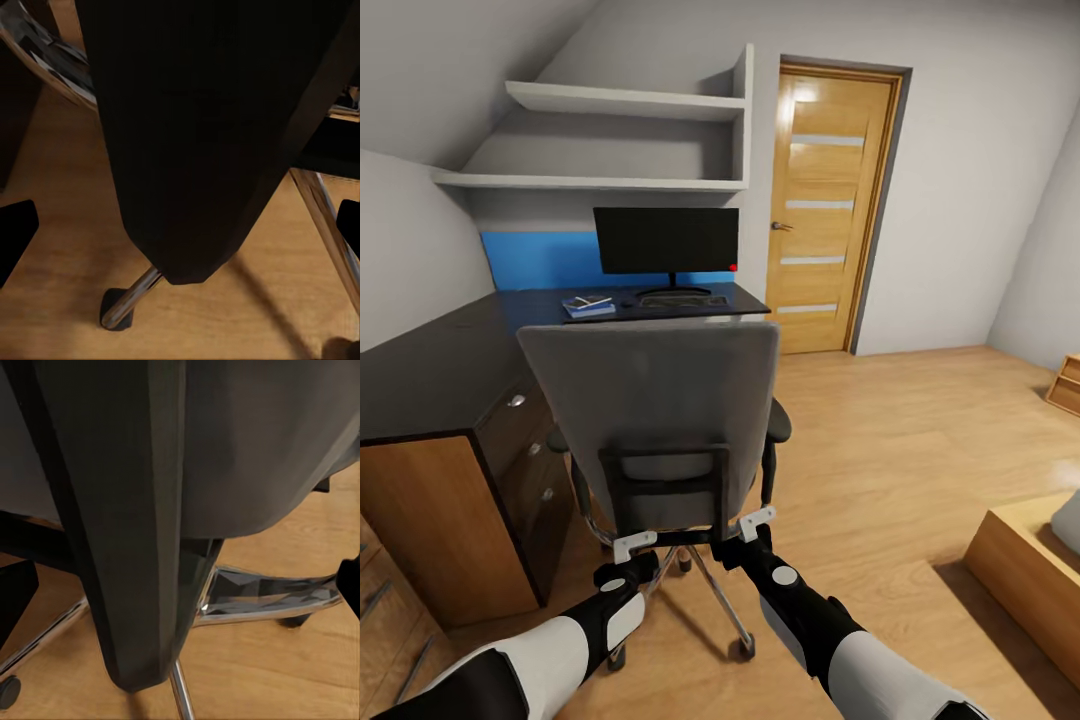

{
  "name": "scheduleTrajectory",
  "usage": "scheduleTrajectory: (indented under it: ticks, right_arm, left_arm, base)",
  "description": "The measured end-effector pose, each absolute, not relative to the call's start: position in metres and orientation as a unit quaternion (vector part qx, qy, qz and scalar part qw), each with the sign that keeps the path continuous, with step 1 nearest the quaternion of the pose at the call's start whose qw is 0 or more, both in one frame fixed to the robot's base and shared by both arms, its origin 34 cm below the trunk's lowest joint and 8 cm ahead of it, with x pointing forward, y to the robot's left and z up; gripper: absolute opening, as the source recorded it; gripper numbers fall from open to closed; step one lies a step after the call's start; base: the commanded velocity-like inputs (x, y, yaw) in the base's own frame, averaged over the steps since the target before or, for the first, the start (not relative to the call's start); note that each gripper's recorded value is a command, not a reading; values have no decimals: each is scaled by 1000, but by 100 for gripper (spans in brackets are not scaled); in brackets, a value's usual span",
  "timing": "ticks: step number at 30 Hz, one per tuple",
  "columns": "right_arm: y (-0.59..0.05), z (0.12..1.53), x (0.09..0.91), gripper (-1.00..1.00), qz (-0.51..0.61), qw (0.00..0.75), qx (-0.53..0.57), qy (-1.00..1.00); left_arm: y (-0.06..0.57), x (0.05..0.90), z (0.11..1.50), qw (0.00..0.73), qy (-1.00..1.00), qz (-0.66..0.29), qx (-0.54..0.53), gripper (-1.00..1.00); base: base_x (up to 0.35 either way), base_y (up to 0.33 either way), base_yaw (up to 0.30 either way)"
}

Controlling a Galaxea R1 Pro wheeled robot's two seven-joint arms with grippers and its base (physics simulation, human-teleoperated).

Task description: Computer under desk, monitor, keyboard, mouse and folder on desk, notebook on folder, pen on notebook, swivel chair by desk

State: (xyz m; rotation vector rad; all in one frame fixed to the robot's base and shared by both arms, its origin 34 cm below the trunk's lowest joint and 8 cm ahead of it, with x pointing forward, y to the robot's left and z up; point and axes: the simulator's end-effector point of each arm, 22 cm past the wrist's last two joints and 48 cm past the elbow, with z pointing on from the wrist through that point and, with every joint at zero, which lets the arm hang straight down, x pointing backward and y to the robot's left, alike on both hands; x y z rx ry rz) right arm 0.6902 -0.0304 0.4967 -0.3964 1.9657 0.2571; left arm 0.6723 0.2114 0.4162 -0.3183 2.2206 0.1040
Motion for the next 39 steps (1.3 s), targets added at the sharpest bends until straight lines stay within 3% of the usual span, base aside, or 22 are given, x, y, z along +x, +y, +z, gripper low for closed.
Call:
scheduleTrajectory:
  ticks: [39]
  right_arm:
    - [-32, 496, 691, 100, 106, 531, -163, 825]
  left_arm:
    - [211, 672, 416, 433, 891, 42, -130, 100]
  base:
    - [238, 0, 49]
